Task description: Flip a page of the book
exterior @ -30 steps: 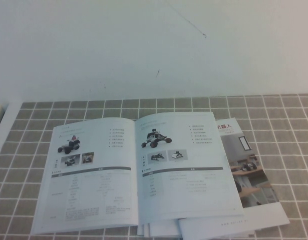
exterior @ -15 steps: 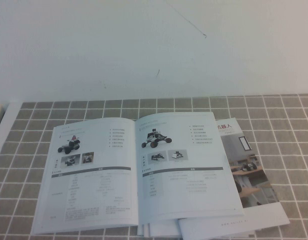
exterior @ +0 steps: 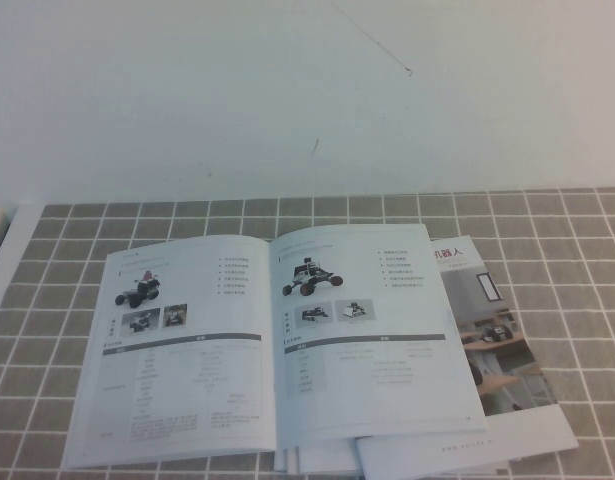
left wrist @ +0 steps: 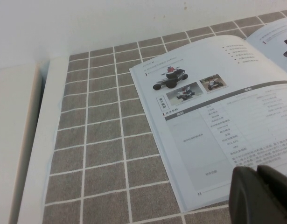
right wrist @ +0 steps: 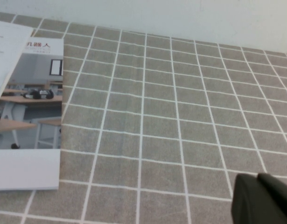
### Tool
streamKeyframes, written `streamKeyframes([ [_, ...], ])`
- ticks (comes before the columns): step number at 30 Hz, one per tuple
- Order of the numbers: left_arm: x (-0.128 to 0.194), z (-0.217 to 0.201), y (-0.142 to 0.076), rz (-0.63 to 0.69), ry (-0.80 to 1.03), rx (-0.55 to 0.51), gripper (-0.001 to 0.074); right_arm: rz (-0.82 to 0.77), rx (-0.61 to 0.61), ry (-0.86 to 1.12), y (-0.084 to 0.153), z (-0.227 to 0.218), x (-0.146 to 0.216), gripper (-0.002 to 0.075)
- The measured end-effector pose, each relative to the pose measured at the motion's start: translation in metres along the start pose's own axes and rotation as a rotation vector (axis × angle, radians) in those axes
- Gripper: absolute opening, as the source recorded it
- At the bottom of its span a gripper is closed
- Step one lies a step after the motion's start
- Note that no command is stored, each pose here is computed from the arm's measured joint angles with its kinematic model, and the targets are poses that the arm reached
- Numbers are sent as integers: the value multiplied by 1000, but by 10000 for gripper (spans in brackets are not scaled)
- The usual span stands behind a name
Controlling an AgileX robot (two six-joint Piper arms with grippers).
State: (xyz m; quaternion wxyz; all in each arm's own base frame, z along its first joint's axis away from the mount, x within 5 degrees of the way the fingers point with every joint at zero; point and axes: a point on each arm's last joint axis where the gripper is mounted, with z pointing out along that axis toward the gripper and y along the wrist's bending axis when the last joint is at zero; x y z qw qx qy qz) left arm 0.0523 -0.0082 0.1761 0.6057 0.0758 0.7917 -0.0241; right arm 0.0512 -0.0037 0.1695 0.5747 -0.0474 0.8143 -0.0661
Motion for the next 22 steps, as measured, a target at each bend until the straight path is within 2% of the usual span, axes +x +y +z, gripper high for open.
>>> streamKeyframes([
  [7, 0, 0, 0, 0, 2, 0, -4, 69, -30, -4, 3, 0, 0, -2],
  [22, 0, 0, 0, 0, 4, 1, -4, 71, -31, -4, 3, 0, 0, -2],
])
